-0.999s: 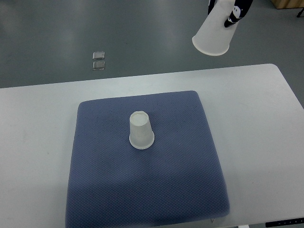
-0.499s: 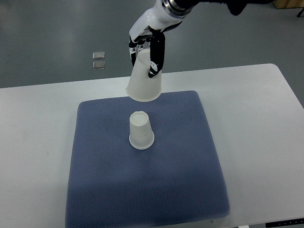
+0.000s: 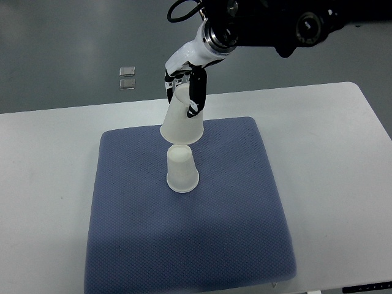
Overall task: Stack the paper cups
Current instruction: 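Lower the held cup onto the cup on the pad with the right hand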
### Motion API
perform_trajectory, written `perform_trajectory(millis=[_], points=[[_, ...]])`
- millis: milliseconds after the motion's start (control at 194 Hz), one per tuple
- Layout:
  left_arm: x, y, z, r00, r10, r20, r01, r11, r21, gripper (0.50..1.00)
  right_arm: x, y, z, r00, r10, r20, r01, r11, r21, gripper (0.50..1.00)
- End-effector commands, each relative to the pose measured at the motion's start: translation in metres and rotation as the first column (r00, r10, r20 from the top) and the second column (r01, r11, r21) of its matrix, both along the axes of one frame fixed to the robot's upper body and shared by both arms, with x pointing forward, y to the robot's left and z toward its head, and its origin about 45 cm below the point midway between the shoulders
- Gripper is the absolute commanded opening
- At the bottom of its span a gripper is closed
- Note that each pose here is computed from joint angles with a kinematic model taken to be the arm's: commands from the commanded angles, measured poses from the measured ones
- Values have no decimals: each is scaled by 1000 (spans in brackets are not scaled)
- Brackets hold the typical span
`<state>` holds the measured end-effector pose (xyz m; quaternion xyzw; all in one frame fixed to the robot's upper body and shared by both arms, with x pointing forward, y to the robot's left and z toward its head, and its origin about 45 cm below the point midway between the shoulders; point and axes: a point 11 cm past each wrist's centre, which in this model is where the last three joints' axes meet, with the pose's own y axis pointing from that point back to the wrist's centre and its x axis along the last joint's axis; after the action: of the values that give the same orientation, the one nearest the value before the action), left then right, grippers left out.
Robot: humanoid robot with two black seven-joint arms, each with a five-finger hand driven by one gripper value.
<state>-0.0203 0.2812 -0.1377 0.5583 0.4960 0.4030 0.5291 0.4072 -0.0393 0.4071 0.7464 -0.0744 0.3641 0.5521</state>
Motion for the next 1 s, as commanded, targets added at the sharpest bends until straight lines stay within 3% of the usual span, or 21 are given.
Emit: perform_trajectory(millis=[0, 293, 582, 993], points=[[0, 0, 0, 1000, 0, 0, 0, 1000, 0, 1000, 1, -2, -6, 1000, -7, -2, 7, 1000, 6, 641], [0, 0, 0, 1000, 0, 1, 0, 1000, 0, 1000, 2, -5, -20, 1000, -22, -19, 22, 1000, 17, 650], [0, 0, 0, 1000, 0, 1, 0, 1000, 0, 1000, -10, -6, -38, 997, -11, -74, 11, 1000, 3, 676], [0, 0, 0, 1000, -1, 1, 1, 1000, 0, 1000, -7, -4, -35, 997, -41, -62, 45, 998, 52, 676]])
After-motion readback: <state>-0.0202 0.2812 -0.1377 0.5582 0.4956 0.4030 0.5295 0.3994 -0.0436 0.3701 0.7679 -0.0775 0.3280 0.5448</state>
